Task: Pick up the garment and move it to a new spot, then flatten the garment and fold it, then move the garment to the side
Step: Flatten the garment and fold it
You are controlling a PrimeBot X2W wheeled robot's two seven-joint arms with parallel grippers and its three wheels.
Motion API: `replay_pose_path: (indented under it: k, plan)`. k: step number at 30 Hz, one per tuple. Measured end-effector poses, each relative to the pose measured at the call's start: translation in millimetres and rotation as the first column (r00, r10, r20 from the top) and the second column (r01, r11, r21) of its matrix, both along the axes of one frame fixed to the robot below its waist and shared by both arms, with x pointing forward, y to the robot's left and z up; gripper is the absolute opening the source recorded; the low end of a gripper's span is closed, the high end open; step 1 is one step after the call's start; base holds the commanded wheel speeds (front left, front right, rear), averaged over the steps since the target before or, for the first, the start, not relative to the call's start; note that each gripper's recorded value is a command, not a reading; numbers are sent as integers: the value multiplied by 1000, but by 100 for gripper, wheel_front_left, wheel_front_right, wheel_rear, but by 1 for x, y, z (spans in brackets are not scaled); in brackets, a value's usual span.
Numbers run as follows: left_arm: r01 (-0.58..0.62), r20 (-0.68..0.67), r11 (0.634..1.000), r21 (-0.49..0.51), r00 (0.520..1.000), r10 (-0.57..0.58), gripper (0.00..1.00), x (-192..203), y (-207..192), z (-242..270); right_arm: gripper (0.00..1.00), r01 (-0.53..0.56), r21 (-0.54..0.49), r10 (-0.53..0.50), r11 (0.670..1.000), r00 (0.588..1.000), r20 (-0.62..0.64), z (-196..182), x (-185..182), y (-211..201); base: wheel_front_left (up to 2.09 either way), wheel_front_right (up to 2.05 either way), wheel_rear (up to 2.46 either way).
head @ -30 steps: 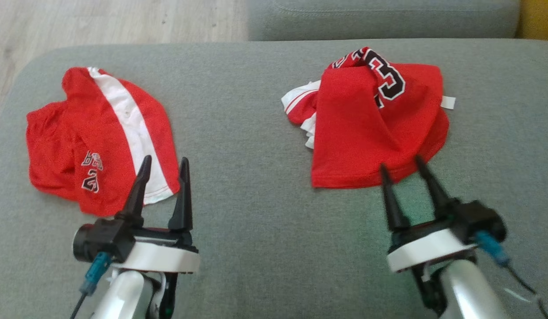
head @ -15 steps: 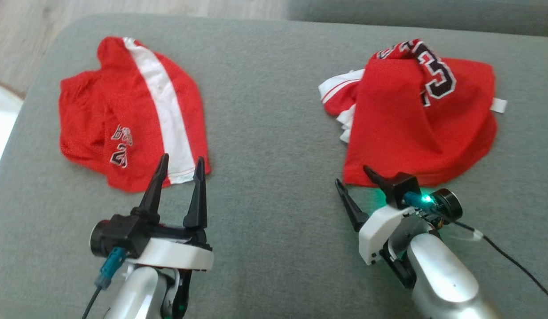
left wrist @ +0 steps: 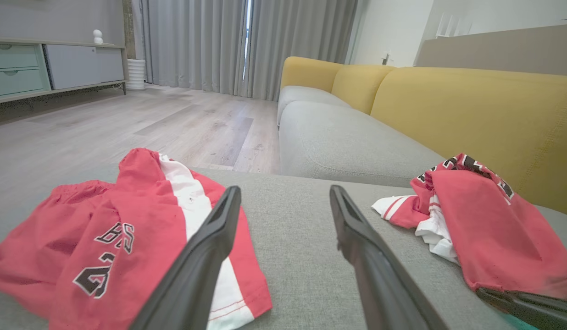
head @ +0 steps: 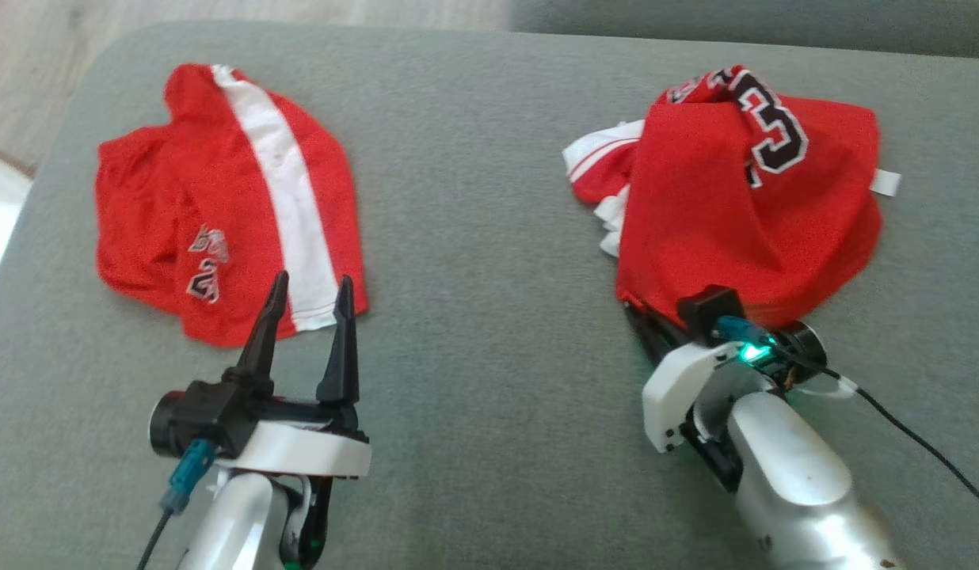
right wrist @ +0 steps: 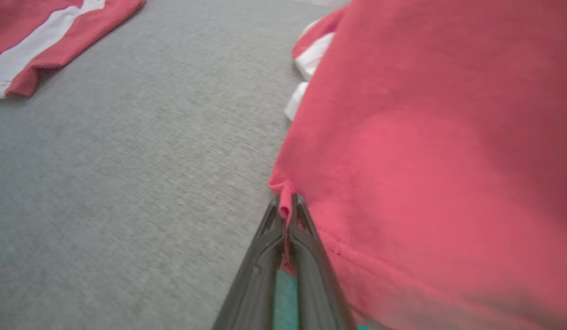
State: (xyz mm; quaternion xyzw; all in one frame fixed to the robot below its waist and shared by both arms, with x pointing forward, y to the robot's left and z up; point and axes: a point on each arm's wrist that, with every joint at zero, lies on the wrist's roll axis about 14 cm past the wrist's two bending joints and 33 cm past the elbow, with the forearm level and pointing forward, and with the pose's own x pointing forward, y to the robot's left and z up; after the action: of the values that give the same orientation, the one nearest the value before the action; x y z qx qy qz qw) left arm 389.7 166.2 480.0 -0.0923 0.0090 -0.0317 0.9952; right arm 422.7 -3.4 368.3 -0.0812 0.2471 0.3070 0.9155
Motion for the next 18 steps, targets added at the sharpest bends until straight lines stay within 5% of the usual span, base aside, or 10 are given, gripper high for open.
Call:
replay_pose_path:
  k: [8,18]
  plan:
    - [77,35,997,-14,996,-77,100,9,-26,9,0,312,3,-312,950,949,36,3,0,-98,0,0,0]
    - [168,70,985,-28,984,-165,100,9,-60,20,0,711,-88,-689,698,700,189,38,-46,-272,0,0,0]
